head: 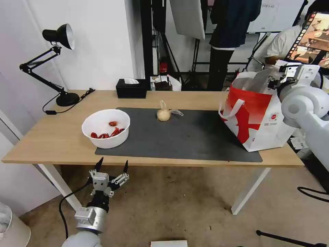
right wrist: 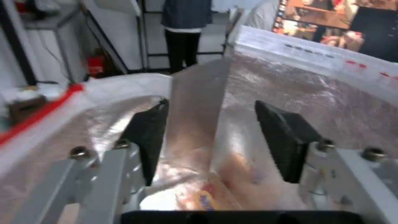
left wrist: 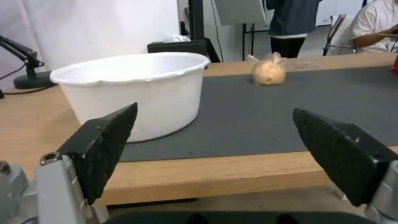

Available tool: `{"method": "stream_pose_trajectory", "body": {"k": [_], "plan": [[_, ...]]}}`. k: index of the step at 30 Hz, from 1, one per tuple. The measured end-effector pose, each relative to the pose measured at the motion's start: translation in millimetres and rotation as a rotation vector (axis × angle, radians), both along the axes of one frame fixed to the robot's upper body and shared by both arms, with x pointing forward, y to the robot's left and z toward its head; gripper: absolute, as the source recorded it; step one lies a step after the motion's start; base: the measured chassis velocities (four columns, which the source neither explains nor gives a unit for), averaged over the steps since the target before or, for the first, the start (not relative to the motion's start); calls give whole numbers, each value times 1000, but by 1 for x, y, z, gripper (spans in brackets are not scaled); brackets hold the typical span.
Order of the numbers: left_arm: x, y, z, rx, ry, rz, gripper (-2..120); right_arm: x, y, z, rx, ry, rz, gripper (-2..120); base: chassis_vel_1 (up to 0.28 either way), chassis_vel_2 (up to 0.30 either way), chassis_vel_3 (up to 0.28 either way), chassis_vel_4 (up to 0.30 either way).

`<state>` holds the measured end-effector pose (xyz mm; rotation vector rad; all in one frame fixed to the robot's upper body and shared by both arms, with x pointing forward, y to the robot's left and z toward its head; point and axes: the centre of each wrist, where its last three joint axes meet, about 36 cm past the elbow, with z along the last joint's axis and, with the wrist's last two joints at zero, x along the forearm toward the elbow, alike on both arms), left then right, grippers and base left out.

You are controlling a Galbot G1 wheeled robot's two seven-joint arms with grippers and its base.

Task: Pick up the trash from the table and place it into the takeout bag.

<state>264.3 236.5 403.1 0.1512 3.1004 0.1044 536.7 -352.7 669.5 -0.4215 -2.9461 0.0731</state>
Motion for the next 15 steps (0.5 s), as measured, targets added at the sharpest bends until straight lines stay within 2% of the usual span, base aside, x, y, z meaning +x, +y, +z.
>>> {"method": "stream_pose_trajectory", "body": {"k": [2, 3, 4, 5, 6, 9, 10, 13, 15], "plan": [[0, 0, 1, -1, -2, -1, 100, -4, 1, 0, 16, -20, 34, 65, 0, 0, 0, 0], [0, 0, 2, -2, -5, -2, 100, -15, 6, -2, 49, -79, 122, 72, 0, 0, 0, 0], [0, -1, 3, -2, -6, -3, 100, -16, 6, -3, 50, -82, 128, 72, 0, 0, 0, 0], [0, -1, 4, -4, -9, -3, 100, -33, 12, -10, 73, -154, 227, 81, 0, 0, 0, 0], [0, -1, 4, -4, -9, -3, 100, -33, 12, -10, 73, -154, 227, 81, 0, 0, 0, 0], [0, -2, 6, -10, -16, 0, 100, -67, 26, -39, 67, -255, 390, 96, 0, 0, 0, 0], [0, -2, 6, -10, -16, 0, 100, -67, 26, -39, 67, -255, 390, 96, 0, 0, 0, 0], [-6, 0, 7, -8, -26, 23, 100, -99, 46, -75, 56, -332, 538, 100, 0, 0, 0, 0], [-10, 1, 7, -7, -29, 37, 100, -109, 55, -89, 57, -350, 582, 100, 0, 0, 0, 0]]}}
